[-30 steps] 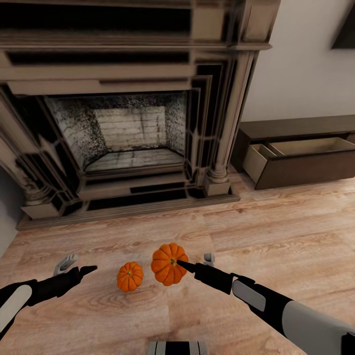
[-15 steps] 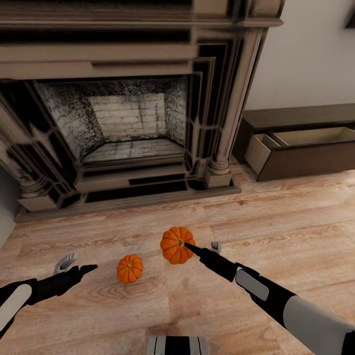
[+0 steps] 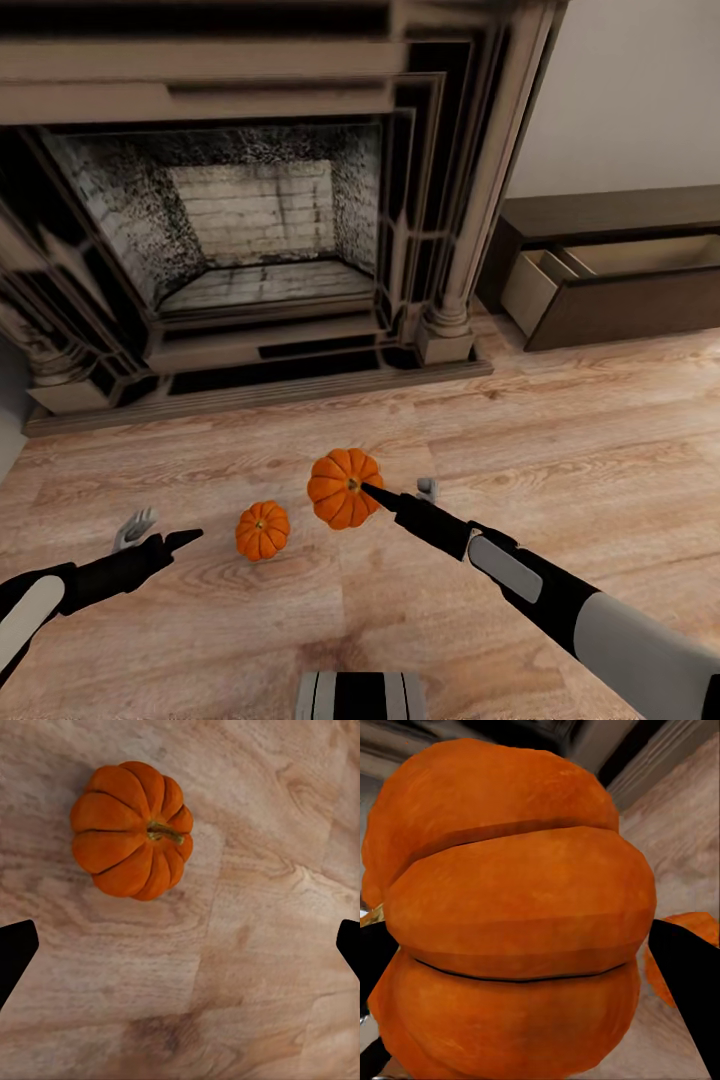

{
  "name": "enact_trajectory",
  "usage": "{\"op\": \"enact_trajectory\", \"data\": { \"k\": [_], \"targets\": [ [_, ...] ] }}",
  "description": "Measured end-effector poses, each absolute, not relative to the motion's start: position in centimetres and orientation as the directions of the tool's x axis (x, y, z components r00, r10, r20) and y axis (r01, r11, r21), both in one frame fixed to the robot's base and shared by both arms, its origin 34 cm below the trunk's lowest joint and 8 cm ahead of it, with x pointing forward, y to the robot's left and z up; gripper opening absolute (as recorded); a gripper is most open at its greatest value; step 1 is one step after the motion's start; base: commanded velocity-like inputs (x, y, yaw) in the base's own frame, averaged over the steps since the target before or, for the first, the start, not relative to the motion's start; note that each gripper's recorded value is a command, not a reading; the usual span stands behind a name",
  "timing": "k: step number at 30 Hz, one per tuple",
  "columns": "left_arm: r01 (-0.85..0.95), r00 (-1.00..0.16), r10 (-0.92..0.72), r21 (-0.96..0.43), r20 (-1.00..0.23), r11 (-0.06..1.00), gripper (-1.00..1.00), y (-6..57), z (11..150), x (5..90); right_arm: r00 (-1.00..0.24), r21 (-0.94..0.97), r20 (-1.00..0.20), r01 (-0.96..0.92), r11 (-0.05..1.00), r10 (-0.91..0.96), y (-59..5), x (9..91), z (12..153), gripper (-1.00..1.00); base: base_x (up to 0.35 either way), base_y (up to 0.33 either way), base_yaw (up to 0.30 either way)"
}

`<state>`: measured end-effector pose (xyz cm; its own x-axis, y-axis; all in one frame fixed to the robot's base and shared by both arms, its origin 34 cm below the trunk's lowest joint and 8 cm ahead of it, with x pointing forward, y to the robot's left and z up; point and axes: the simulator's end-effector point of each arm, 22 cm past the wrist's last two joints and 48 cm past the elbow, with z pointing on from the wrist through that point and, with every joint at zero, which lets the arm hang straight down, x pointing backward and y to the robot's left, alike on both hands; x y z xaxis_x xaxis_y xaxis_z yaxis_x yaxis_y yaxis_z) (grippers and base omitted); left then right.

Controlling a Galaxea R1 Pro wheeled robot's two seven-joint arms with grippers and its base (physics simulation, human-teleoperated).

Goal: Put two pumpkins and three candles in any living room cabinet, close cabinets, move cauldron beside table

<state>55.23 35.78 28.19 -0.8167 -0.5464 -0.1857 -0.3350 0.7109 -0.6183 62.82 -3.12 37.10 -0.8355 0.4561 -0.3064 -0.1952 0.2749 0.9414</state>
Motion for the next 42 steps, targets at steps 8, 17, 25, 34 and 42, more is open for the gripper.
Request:
{"op": "enact_trajectory", "data": {
  "k": [8, 17, 25, 34, 42],
  "targets": [
    [-0.353, -0.803, -0.564, -0.606, -0.195, 0.713, 1.0, 36.4, 26.6, 55.2, -0.811, 0.952, -0.302, -0.224, 0.211, 0.501, -3.2, 64.3, 38.9, -1.0, 0.0, 0.0, 0.0],
    [-0.359, -0.801, -0.566, -0.601, -0.194, 0.714, 1.0, 36.8, 26.2, 55.0, -0.812, 0.948, -0.311, -0.228, 0.222, 0.494, -3.2, 64.2, 38.4, -1.0, 0.0, 0.0, 0.0],
    [-0.377, -0.767, -0.602, -0.603, -0.222, 0.703, 1.0, 38.6, 27.0, 56.0, -0.813, 0.947, -0.314, -0.232, 0.223, 0.49, -3.0, 64.1, 38.4, -1.0, 0.0, 0.0, 0.112],
    [-0.377, -0.766, -0.603, -0.604, -0.223, 0.702, 1.0, 38.7, 27.1, 56.1, -0.814, 0.947, -0.314, -0.232, 0.223, 0.488, -3.0, 64.1, 38.4, -1.0, 0.0, -0.02, 0.168],
    [-0.378, -0.766, -0.603, -0.603, -0.223, 0.702, 1.0, 38.7, 27.0, 56.0, -0.813, 0.947, -0.314, -0.232, 0.222, 0.49, -3.0, 64.1, 38.4, -1.0, 0.031, -0.136, 0.005]
  ]
}}
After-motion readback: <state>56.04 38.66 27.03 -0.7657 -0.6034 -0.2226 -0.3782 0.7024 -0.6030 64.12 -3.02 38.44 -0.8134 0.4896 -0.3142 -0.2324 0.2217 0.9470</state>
